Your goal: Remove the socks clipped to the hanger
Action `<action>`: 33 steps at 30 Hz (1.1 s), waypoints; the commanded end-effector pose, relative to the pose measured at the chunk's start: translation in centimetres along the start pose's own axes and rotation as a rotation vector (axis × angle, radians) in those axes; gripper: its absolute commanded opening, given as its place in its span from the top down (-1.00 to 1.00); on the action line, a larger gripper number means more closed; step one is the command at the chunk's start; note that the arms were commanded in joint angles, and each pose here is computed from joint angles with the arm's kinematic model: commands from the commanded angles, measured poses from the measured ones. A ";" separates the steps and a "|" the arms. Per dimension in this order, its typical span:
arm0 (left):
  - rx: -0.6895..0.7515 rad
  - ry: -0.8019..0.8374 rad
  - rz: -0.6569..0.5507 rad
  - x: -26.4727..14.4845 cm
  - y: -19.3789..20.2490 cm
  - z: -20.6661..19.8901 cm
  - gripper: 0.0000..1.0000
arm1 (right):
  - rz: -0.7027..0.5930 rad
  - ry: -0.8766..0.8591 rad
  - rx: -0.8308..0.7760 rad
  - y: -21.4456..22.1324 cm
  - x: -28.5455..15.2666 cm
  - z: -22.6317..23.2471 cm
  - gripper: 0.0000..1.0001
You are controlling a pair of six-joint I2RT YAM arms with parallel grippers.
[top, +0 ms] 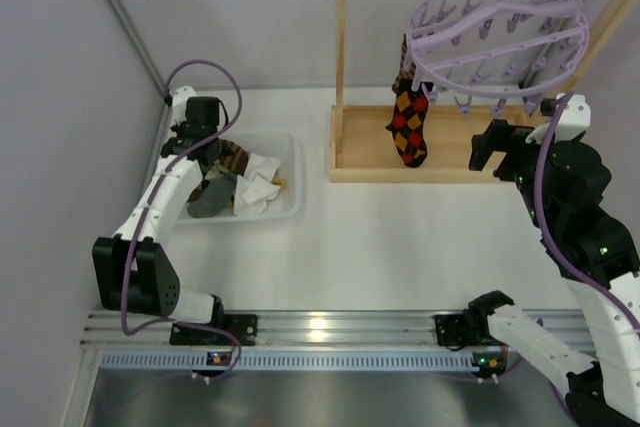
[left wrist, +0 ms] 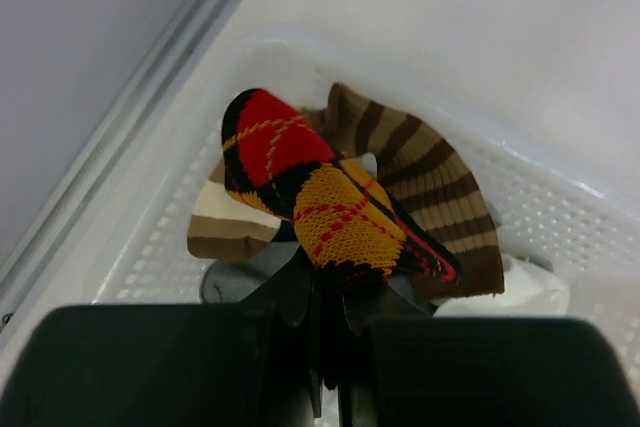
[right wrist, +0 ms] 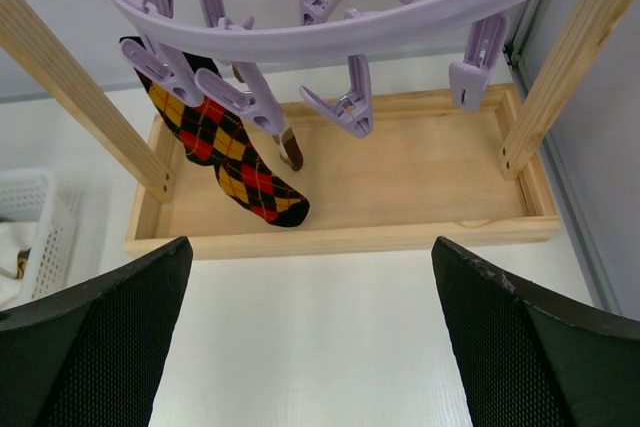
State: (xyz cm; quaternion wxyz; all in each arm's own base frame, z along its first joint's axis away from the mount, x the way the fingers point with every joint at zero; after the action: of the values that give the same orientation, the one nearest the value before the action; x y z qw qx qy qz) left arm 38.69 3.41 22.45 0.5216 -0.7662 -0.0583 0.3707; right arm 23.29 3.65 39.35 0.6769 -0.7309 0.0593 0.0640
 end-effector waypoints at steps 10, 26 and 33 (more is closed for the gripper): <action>-0.006 0.070 0.115 -0.4 3.6 -0.6 -0.98 | 0.004 0.003 0.012 0.3 0.2 0.1 -0.99; -0.034 0.315 0.008 -9.0 0.8 -5.5 -0.98 | -0.031 0.015 0.025 0.3 -2.4 -1.2 -0.99; 0.124 0.715 0.181 -12.9 5.7 -16.2 -0.98 | -0.046 -0.022 0.036 0.9 -3.1 -0.8 -0.99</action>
State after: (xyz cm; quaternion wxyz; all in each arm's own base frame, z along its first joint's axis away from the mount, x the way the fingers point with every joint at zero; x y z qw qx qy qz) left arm 36.77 -10.71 25.16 0.5183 -0.8150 0.1314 0.2234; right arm 20.53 2.37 39.68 0.6867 -0.7244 0.0433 0.0416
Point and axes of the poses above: each gripper's point midway between its finger pads, its own x axis out along the fingers, its own z axis along the line the jaws close on, y = z × x, the point moved 1 cm from there along -x, back along the fingers, and after that the axes turned 11 degrees about -x, right-handed, at the moved point
